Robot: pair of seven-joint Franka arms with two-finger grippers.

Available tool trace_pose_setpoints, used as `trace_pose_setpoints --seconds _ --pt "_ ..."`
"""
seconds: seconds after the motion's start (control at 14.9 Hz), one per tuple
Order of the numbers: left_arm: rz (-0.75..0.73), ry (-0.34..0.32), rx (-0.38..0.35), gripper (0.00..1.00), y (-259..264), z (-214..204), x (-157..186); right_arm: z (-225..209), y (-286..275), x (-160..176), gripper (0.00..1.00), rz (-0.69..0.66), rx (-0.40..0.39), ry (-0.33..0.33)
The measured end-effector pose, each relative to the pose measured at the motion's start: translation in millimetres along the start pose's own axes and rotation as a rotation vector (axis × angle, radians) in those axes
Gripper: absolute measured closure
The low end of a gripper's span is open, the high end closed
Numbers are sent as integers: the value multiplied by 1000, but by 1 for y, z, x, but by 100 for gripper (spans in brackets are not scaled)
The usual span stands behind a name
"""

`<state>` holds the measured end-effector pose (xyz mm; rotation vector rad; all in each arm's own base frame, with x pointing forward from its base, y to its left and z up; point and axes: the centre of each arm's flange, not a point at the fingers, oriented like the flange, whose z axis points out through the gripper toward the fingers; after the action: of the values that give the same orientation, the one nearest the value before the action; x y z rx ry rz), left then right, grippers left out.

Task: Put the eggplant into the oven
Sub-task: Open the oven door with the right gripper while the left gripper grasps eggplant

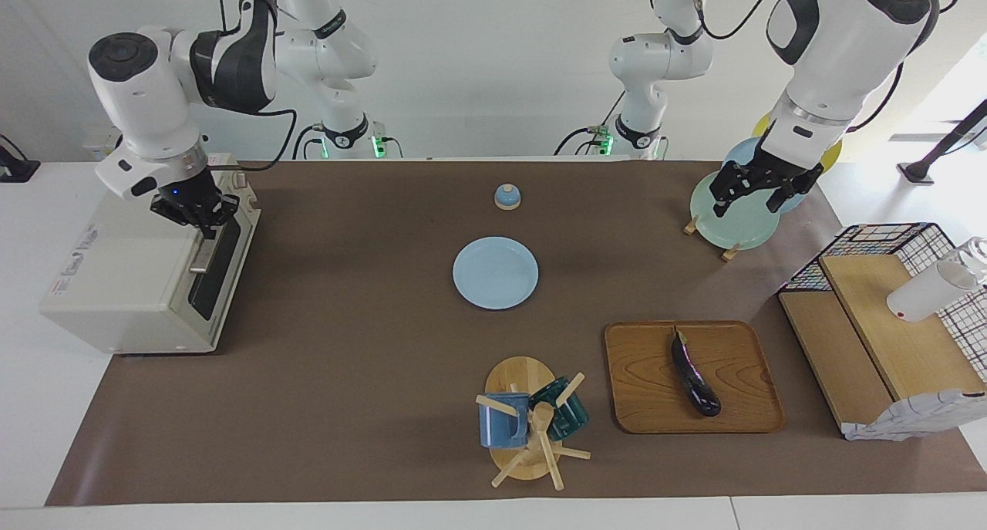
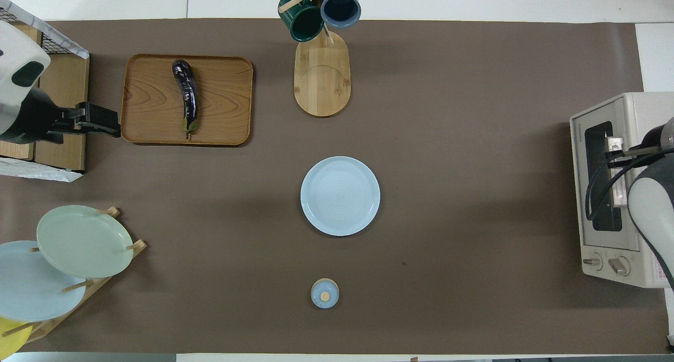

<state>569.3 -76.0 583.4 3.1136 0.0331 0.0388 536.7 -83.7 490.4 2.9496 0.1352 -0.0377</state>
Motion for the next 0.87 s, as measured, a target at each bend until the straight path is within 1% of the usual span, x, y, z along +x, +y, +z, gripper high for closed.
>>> trace_pose_setpoints --seconds 0.13,0.34,0.47,0.6,0.74,0.87 --pt "-4 7 -6 0 0 27 19 9 0 1 99 -11 -29 -17" --pt "-10 20 -18 0 0 89 55 21 -1 0 99 -28 -53 -44" --pt "-15 24 -25 0 0 135 75 23 -3 0 99 -37 -60 -42" --pt "-18 18 -29 0 0 173 87 24 -8 0 99 -44 -61 -37" --pt "-18 8 -33 0 1 198 96 24 -20 0 99 -41 -62 -25" --pt "-13 15 -40 0 8 218 112 27 -42 2 99 -41 -62 -12"
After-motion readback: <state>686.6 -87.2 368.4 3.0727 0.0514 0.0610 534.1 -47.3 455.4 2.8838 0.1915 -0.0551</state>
